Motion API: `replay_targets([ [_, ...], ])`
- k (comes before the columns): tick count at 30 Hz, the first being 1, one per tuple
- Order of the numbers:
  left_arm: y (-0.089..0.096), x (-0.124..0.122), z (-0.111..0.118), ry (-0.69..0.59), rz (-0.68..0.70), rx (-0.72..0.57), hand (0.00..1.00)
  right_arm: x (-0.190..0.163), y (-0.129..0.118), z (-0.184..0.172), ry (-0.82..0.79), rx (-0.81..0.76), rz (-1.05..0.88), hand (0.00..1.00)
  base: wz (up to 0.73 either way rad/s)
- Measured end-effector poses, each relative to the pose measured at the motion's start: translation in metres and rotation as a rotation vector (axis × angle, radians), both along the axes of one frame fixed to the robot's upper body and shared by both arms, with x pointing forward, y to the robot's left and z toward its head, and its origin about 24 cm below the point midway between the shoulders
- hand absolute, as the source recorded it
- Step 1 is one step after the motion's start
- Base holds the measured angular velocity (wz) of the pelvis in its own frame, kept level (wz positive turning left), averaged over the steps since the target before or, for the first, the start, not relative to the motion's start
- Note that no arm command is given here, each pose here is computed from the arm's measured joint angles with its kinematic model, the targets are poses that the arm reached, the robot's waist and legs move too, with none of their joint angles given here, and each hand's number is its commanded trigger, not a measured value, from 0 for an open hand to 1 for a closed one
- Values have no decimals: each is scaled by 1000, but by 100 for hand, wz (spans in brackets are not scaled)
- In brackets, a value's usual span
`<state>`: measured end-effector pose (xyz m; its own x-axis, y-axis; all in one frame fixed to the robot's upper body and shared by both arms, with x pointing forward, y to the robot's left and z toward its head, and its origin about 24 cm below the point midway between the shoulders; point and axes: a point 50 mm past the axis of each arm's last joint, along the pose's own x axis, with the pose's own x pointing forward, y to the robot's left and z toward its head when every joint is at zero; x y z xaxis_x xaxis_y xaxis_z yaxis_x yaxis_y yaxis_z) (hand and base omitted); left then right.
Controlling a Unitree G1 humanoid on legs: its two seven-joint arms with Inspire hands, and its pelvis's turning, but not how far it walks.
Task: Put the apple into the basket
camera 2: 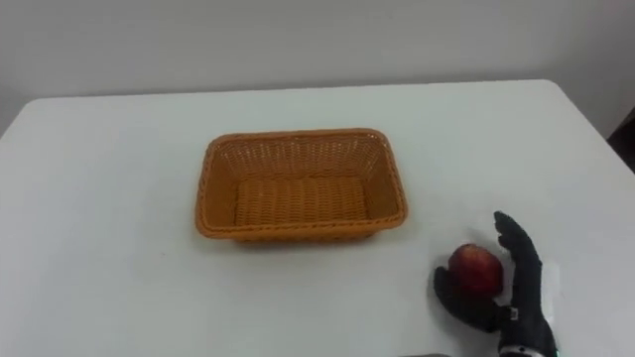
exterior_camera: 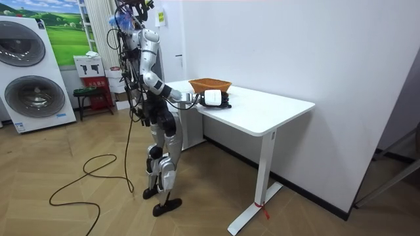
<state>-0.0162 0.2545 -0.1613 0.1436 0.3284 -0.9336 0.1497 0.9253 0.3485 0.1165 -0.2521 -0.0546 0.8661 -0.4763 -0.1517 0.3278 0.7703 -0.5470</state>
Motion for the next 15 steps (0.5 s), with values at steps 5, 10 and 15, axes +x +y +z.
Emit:
replay_targets([
  [5, 0, -1, 0, 2, 2, 5, 0, 1, -10, 1, -15, -47, -50, 100, 0],
  [10, -1, 0, 0, -2, 1, 6, 0, -2, -17, 2, -24, -78, -97, 100, 1],
  [15, -1, 2, -1, -7, -1, 8, 0, -3, -18, 1, -16, -88, -114, 100, 2],
])
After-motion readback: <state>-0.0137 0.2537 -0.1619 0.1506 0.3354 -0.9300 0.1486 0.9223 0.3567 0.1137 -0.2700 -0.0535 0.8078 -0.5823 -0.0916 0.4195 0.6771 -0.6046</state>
